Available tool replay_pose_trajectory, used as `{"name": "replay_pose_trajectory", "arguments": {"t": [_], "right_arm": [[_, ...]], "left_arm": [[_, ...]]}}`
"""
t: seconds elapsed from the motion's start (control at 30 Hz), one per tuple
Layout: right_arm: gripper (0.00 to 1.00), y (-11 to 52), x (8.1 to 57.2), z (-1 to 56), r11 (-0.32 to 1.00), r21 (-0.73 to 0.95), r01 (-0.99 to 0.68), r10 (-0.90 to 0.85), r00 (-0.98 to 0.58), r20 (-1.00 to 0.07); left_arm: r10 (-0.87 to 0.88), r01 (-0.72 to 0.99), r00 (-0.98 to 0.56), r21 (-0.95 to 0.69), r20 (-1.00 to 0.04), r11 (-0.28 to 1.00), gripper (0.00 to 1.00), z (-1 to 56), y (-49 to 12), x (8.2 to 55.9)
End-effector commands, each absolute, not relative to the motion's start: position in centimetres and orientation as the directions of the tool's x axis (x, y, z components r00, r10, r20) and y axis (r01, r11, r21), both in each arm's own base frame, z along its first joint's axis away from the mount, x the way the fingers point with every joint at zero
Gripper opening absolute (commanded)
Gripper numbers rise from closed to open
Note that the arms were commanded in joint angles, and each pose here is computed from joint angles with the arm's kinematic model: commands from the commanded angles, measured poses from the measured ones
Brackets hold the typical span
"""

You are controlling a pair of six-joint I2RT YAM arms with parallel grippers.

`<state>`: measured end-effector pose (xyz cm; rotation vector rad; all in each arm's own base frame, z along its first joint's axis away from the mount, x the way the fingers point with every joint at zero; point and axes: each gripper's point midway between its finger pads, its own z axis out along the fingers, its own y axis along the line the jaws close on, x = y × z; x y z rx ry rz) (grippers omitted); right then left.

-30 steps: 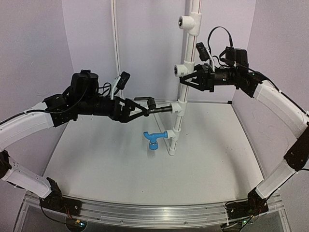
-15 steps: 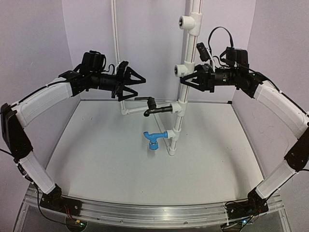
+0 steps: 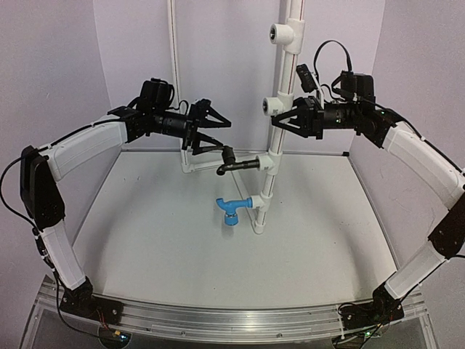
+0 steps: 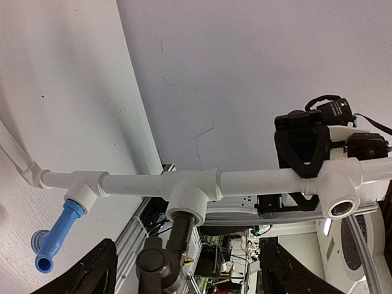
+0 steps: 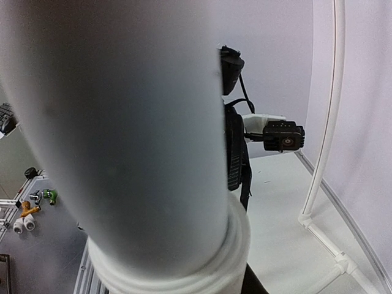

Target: Install the water faucets

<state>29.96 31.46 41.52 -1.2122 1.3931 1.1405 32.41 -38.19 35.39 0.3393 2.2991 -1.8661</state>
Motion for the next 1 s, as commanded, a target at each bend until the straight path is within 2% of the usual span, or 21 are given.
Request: {"name": "replay_pose_trajectory", "arguments": {"t": [0.0,0.4,0.5,0.57,0.77,0.97], "right_arm": [[0.0,30.5,30.6,36.6,0.172,0.271,-0.947,-0.223,-0.306,-0.926],[0.0,30.5,30.6,36.6,0.172,0.272,-0.947,-0.223,-0.307,-0.925],[0.0,30.5,30.6,36.5,0.173,0.272,-0.947,-0.223,-0.306,-0.925],[0.0,30.5,30.6,36.5,0.174,0.272,-0.946,-0.224,-0.307,-0.925],[0.0,30.5,30.7,36.4,0.177,0.275,-0.945,-0.225,-0.311,-0.923],[0.0,30.5,30.8,36.2,0.18,0.28,-0.943,-0.227,-0.316,-0.921]], "left_arm": [[0.13,0.32,-0.944,-0.939,-0.304,0.128,0.78,37.6,-39.4,31.3],[0.101,0.262,-0.964,-0.942,-0.246,0.208,0.78,34.9,-40.6,32.2],[0.117,0.278,-0.959,-0.941,-0.26,0.191,0.77,35.3,-40.9,31.7],[0.137,0.316,-0.945,-0.936,-0.296,0.153,0.74,36.3,-41.2,31.1],[0.122,0.446,-0.892,-0.892,-0.435,0.074,0.55,39.3,-40.8,29.6],[0.093,0.496,-0.866,-0.867,-0.491,0.045,0.48,40.5,-40.5,29.2]]}}
